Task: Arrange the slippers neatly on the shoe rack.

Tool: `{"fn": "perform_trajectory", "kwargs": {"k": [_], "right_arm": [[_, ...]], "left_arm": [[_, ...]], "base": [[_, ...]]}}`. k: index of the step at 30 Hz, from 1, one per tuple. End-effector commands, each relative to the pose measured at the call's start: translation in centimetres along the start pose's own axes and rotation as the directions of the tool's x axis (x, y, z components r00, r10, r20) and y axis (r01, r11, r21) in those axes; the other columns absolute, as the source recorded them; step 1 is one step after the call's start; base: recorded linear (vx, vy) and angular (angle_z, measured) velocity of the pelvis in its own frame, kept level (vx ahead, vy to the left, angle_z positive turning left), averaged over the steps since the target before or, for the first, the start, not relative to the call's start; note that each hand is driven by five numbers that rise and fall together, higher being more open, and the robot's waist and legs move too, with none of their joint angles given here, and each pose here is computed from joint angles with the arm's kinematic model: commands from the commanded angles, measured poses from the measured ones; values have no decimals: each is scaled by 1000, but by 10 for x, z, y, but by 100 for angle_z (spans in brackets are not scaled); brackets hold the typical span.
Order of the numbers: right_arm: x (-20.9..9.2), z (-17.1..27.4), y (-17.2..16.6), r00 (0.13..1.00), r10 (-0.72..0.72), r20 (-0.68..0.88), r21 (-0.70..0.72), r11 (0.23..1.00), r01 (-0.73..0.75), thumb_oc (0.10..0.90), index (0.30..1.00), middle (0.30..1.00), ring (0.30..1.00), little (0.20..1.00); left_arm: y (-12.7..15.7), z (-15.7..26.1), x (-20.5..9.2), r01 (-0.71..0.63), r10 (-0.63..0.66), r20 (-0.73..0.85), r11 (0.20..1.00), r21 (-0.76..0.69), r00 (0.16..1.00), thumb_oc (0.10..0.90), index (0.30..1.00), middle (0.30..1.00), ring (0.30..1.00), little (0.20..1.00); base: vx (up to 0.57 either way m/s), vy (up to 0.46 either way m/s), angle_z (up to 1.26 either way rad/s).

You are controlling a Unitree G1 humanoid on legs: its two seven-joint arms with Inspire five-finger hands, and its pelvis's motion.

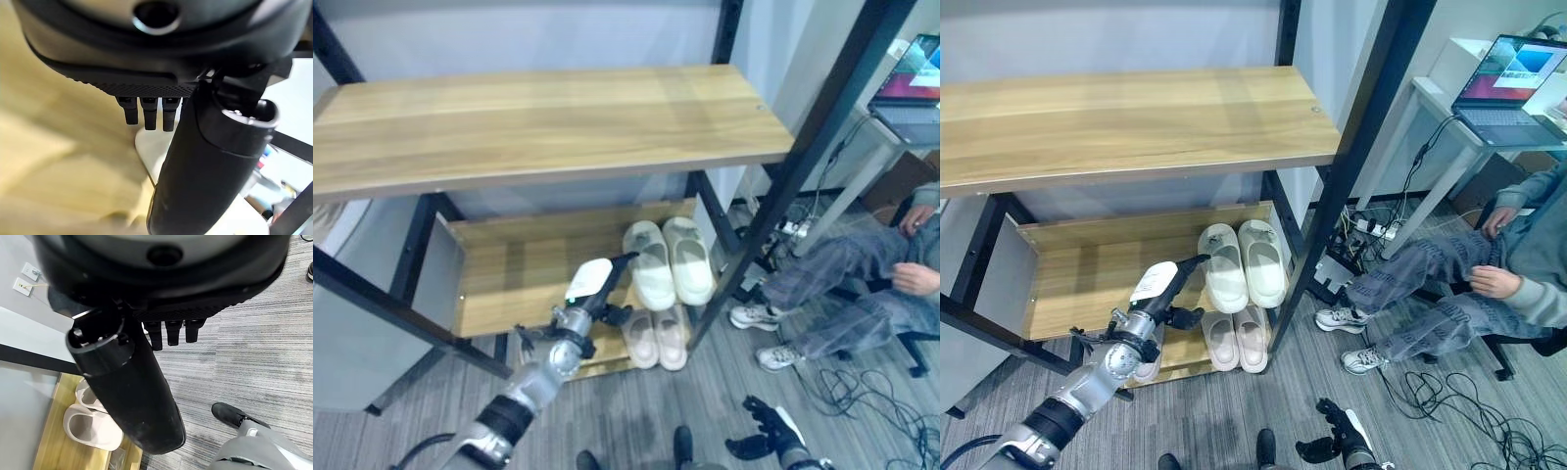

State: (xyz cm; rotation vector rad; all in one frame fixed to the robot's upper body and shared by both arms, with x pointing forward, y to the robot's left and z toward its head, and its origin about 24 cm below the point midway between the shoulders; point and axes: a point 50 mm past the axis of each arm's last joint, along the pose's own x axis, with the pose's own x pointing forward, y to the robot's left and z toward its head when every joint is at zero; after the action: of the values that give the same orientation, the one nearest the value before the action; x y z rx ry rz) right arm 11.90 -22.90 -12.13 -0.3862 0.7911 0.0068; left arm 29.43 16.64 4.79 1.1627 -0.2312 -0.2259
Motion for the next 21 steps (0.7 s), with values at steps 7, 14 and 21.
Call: {"fn": "perform_trajectory", "kwargs": {"k": [7,14,21], "right_arm": [[5,16,-6,996,-32,84,4,999,32,800,900,900,900,900],[7,13,1,998,-11,60,-17,1000,12,800,900,900,900,900],[10,14,5,999,-9,54,-22,1000,10,800,900,900,900,900]], "left_arm": [[59,16,0,-265,262,152,964,-3,953,800,900,900,900,900],[72,30,-21,-262,278,248,960,-96,928,800,900,900,900,900],[59,26,-46,-172,217,228,965,-200,949,800,900,900,900,900]], "base": [[-13,3,7],[-35,7,7],[-40,-1,3]]}}
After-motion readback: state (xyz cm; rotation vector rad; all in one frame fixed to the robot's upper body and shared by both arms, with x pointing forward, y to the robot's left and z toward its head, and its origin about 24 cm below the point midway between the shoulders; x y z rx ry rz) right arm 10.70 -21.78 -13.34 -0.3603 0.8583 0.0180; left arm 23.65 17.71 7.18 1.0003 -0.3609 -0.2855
